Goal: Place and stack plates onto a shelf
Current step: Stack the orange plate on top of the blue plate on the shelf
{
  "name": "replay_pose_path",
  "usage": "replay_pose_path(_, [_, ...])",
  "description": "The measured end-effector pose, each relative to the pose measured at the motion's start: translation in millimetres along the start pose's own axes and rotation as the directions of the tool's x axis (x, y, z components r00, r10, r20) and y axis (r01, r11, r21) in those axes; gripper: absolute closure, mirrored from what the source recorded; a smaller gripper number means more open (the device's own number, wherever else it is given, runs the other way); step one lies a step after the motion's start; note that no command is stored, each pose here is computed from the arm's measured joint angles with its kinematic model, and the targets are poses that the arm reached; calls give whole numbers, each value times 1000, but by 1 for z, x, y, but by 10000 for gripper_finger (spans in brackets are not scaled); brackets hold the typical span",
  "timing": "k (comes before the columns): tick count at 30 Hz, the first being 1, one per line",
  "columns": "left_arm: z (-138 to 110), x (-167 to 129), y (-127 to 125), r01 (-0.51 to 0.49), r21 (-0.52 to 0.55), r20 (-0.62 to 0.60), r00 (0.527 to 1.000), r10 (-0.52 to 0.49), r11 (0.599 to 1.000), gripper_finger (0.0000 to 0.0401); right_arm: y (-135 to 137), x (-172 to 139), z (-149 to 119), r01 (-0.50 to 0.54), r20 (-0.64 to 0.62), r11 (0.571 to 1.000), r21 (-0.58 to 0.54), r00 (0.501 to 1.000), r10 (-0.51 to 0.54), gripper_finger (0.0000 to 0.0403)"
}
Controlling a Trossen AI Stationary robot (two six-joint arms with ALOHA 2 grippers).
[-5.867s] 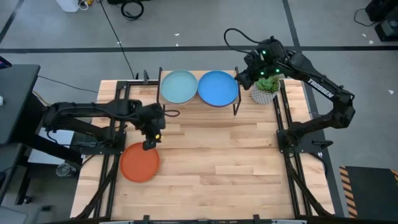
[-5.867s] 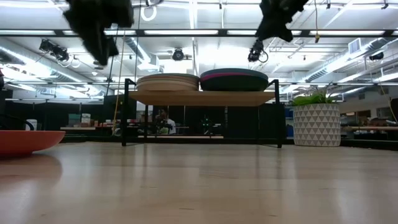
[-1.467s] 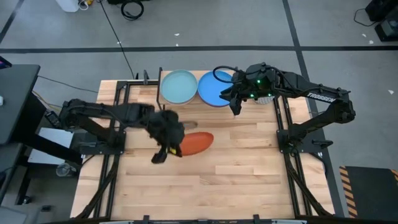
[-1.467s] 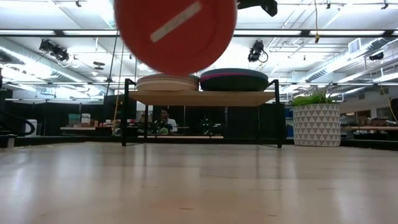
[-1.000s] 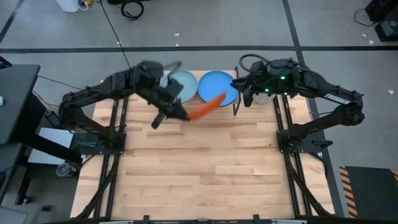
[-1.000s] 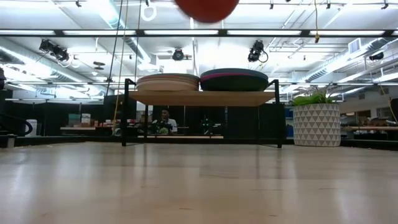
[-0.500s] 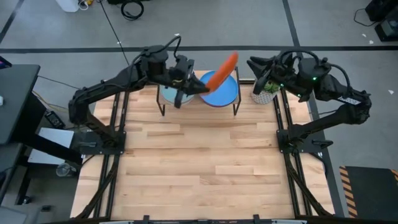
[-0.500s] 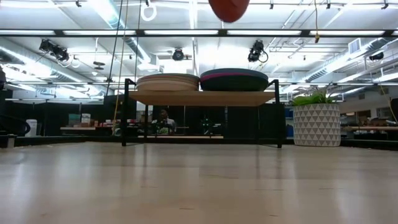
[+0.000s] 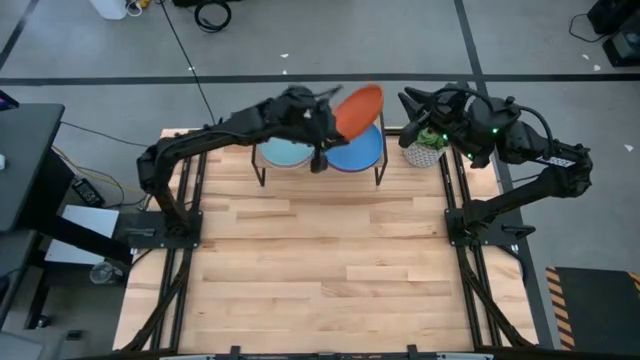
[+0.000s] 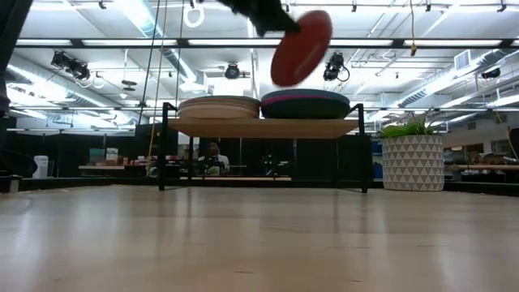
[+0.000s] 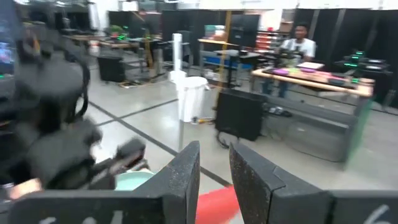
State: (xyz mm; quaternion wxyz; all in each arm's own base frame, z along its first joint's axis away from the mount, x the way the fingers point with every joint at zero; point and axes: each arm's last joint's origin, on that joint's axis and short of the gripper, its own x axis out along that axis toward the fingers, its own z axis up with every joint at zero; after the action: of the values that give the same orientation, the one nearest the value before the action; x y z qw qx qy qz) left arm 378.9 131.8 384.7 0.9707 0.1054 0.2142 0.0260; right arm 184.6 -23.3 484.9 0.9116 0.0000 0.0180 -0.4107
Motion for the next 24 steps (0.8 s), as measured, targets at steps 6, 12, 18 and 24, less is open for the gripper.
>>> replay_pose_path(6, [-29, 20, -7, 71, 72, -218, 975, -54, 995, 385, 4, -2, -1, 34, -3, 999, -25, 999, -34, 309])
replay_pose_path(12, [-31, 22, -13, 87, 178, -258, 965, -39, 980, 385, 6, -2, -2, 29, -8, 999, -31, 1000, -30, 309])
replay_pose_path(18, [-33, 26, -23, 161, 288, -293, 953, -73, 944, 385, 6, -2, -2, 29, -6, 999, -25, 1000, -29, 309])
replay_pose_path(24, [-40, 34, -27, 215, 367, -334, 938, -88, 905, 385, 6, -2, -2, 28, -6, 999, 18, 1000, -27, 309])
